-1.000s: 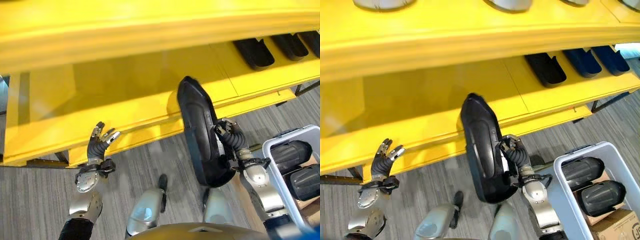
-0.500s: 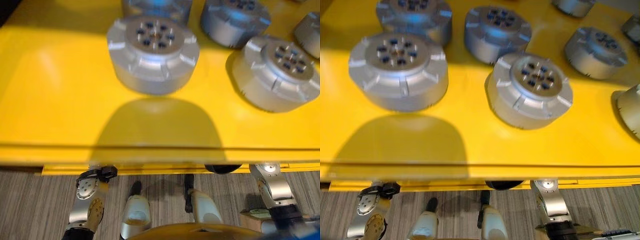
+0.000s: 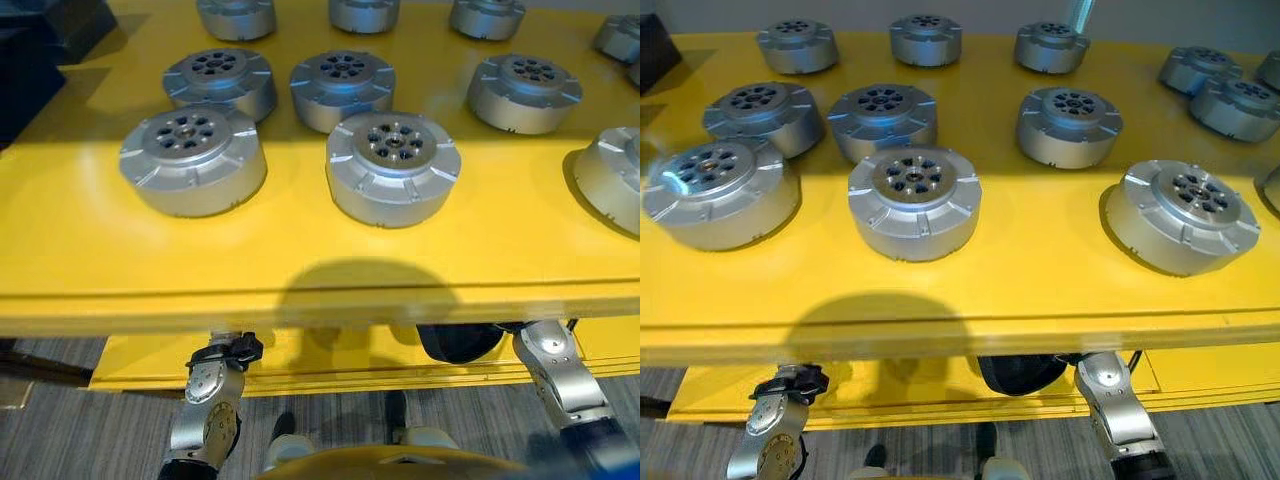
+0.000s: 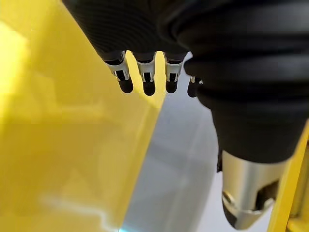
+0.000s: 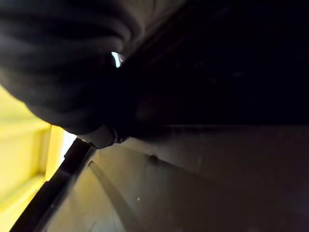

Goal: Move parts from the plastic box to the shelf.

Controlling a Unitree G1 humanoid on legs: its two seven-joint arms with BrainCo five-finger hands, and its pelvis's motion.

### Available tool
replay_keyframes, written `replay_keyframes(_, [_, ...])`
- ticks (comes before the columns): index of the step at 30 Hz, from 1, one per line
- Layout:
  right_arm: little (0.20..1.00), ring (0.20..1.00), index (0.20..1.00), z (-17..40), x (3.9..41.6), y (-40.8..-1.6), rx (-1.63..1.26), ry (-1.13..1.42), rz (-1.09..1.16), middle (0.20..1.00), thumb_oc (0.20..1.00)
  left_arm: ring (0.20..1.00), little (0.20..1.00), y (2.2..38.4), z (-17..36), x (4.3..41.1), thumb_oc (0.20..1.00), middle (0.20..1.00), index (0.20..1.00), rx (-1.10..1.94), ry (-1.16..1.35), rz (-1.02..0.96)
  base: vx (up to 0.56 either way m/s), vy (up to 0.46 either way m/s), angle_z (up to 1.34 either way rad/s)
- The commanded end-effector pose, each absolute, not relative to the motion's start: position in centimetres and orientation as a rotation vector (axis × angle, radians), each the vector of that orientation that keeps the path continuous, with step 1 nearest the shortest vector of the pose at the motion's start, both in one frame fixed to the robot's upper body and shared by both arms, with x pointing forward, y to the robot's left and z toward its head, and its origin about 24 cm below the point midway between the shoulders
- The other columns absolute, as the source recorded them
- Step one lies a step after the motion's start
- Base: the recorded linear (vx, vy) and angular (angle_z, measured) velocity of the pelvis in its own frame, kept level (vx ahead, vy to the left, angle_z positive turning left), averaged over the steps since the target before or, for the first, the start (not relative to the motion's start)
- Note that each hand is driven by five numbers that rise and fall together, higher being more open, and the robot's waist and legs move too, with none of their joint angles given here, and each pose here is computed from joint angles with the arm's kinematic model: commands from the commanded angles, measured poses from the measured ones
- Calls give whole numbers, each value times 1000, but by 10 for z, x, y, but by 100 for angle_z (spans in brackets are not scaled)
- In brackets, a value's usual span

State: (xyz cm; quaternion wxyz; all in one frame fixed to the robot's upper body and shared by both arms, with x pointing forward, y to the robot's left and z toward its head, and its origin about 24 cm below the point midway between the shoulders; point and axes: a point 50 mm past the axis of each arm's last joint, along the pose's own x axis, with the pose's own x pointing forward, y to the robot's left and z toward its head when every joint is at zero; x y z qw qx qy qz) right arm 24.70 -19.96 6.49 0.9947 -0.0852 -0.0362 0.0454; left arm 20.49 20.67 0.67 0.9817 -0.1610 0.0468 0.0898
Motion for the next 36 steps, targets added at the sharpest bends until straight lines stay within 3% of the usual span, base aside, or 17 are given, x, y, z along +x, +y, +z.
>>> replay_keyframes(1, [200,200,200,98,258,-191,-109,-262,65,200,200,1000,1000,209,32,218,1000,1000,1000,-282,-24,99,-9,136,86])
replay_keyframes(11, [200,200,200,94,280,-191,-129,-215,20,200,200,1000,1000,212,40,224,1000,1000,1000,-223,-39,65,47,135,-8])
replay_keyframes(17, [200,200,200,109,305,-191,-37,-249,-76,200,200,1000,1000,200,63,246,1000,1000,1000,-219,-123,9,-202,62,-12])
replay_keyframes(23, [200,200,200,120,305,-205,20,-305,-208,200,200,1000,1000,188,88,261,1000,1000,1000,-208,-224,-1,-215,52,-20])
replay_keyframes(36, [200,200,200,156,324,-236,-41,-386,-378,200,200,1000,1000,184,97,259,1000,1000,1000,-221,-259,5,-56,-2,1])
